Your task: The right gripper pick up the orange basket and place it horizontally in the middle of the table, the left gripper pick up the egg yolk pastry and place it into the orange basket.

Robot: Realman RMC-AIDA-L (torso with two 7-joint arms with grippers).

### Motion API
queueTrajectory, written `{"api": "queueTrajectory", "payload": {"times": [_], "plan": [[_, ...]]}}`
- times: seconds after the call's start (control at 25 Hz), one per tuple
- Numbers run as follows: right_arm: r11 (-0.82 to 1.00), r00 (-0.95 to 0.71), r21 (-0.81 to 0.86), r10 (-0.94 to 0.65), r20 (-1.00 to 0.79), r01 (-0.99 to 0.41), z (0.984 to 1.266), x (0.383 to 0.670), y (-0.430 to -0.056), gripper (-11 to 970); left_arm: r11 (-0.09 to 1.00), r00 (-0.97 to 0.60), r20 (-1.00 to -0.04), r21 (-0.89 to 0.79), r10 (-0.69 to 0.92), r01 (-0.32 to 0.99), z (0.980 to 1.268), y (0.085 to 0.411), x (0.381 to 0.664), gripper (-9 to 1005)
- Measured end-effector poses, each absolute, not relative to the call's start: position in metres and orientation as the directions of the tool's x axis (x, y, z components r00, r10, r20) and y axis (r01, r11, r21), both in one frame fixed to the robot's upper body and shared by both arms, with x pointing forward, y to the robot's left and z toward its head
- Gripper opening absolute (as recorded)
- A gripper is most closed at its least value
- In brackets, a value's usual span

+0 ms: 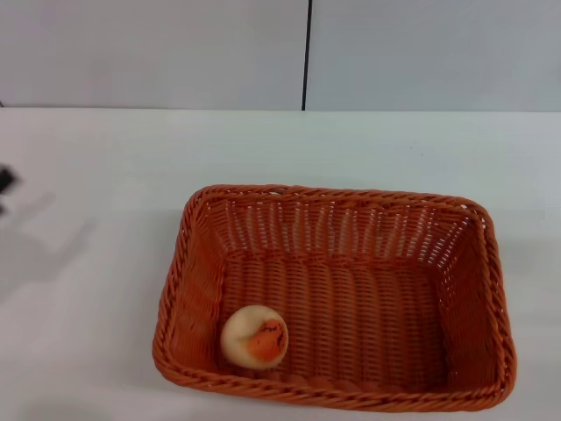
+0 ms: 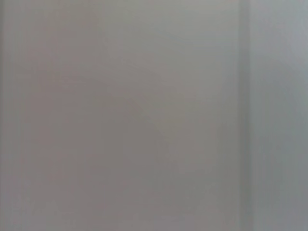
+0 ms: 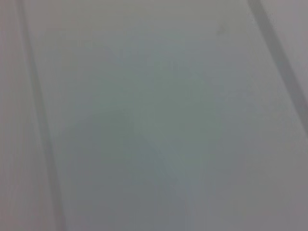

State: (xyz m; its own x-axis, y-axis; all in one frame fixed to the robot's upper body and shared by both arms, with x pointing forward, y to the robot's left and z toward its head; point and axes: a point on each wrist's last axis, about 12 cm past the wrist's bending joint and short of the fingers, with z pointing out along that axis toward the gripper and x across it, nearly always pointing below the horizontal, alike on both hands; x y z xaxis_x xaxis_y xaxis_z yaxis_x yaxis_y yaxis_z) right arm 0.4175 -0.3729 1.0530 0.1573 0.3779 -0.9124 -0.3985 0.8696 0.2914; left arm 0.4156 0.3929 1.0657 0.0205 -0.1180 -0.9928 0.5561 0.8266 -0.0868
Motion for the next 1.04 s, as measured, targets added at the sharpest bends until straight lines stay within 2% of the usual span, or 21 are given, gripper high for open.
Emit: {"api": "queueTrajectory", "payload": {"times": [0.2, 0.32, 0.44, 0.76, 1.04], "plan": [[0.939, 0.254, 0.246, 0.305, -0.918, -0.238, 1.045, 0.41, -0.379, 537, 0.955, 0.122, -0.986, -0.074, -0.113, 0.289, 1.052, 0.412, 0.384, 846], [0.966, 0.292, 0.196, 0.24, -0.926, -0.169, 1.04, 0.415, -0.373, 537, 0.984, 0.154, -0.982, -0.087, -0.111, 0.154, 1.042, 0.414, 0.373, 846], [0.983, 0.316, 0.129, 0.164, -0.934, -0.129, 1.04, 0.424, -0.366, 537, 0.991, 0.152, -0.98, -0.115, -0.125, 0.074, 1.033, 0.414, 0.365, 845], [0.99, 0.29, 0.096, 0.122, -0.949, -0.103, 1.038, 0.442, -0.362, 537, 0.987, 0.103, -0.981, -0.163, -0.163, 0.01, 1.022, 0.412, 0.364, 845], [0.988, 0.271, 0.12, 0.142, -0.952, -0.097, 1.033, 0.44, -0.358, 537, 0.982, 0.085, -0.978, -0.19, -0.19, 0.009, 1.016, 0.406, 0.369, 844]]}}
